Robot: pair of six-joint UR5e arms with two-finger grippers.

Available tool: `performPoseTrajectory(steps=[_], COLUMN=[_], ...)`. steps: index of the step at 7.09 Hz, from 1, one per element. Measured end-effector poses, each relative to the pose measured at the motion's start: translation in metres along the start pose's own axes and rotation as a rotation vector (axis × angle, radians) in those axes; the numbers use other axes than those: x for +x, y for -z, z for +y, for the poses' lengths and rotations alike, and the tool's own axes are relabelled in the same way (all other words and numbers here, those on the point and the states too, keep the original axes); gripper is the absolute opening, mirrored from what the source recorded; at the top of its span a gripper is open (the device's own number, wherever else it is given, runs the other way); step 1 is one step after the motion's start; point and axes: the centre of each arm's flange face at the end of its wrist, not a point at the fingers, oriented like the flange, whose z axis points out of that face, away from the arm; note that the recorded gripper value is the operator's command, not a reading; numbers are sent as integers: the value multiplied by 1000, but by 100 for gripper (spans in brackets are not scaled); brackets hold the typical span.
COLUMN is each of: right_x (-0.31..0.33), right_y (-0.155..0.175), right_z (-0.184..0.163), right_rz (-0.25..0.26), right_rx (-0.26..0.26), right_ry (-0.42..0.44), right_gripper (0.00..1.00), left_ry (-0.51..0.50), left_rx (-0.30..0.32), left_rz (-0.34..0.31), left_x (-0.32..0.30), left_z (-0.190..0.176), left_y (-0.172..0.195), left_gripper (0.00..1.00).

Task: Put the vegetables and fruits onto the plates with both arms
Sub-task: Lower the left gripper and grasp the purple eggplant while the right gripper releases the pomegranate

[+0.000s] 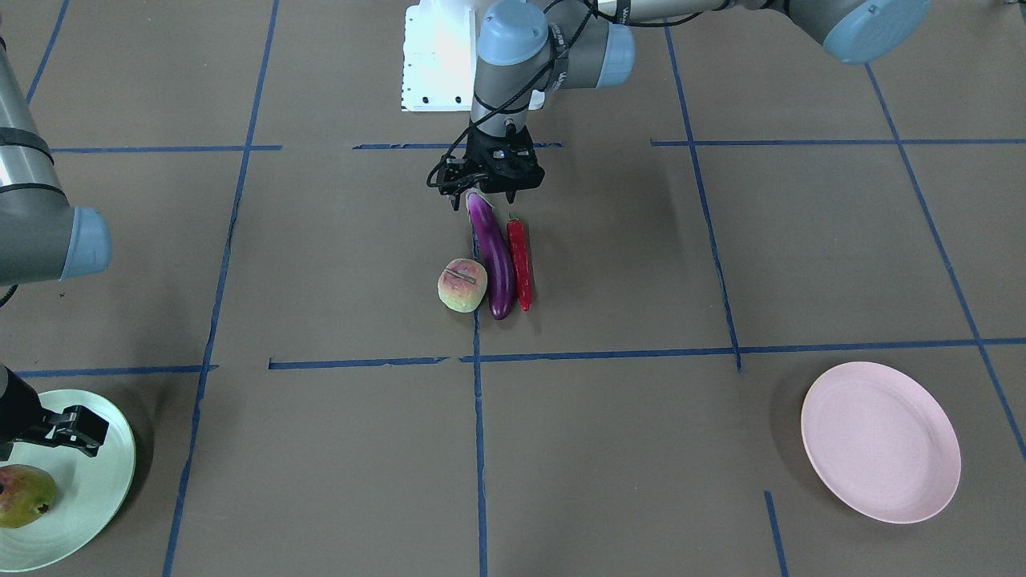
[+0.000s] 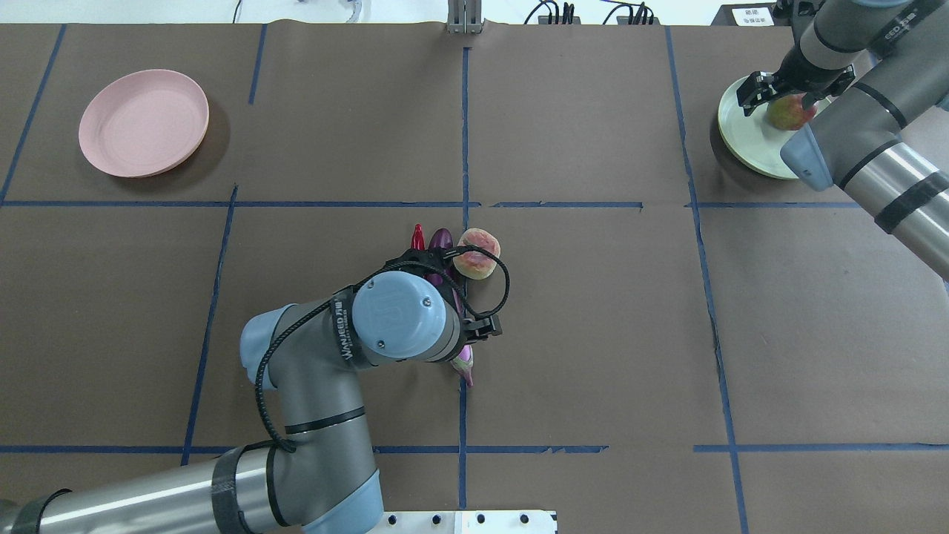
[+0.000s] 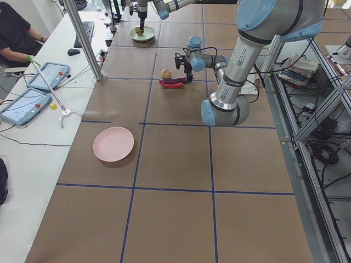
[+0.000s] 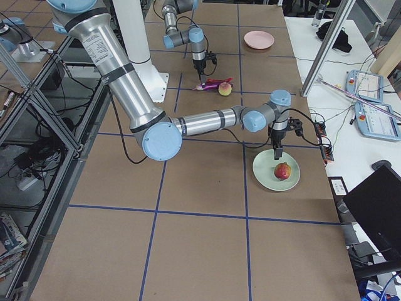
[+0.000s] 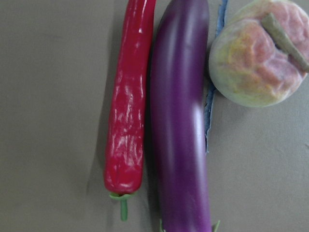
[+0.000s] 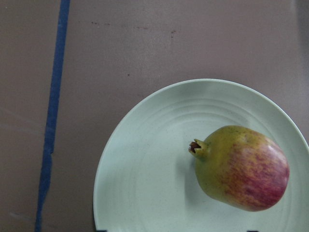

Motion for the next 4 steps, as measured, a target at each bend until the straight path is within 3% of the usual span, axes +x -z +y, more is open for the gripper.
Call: performPoseTrajectory(steps=[1, 2, 3, 4], right_x=[-2, -1, -1, -1], right_y=[2, 3, 6, 9], right_z=[2, 5, 10, 13], right_rz=[-3, -6, -10, -14], right_rx=[4, 7, 11, 16], right_ry=[4, 7, 11, 12], right_gripper=[100, 100, 100, 100], left_ry=[8, 11, 14, 19], left_rx=[12, 22, 35, 46], left_rz=[-17, -29, -42, -58], left_x=[13, 16, 14, 12], left_z=[-1, -3, -7, -12], left_y=[-9, -15, -19, -20], left_gripper=[92, 79, 58, 22])
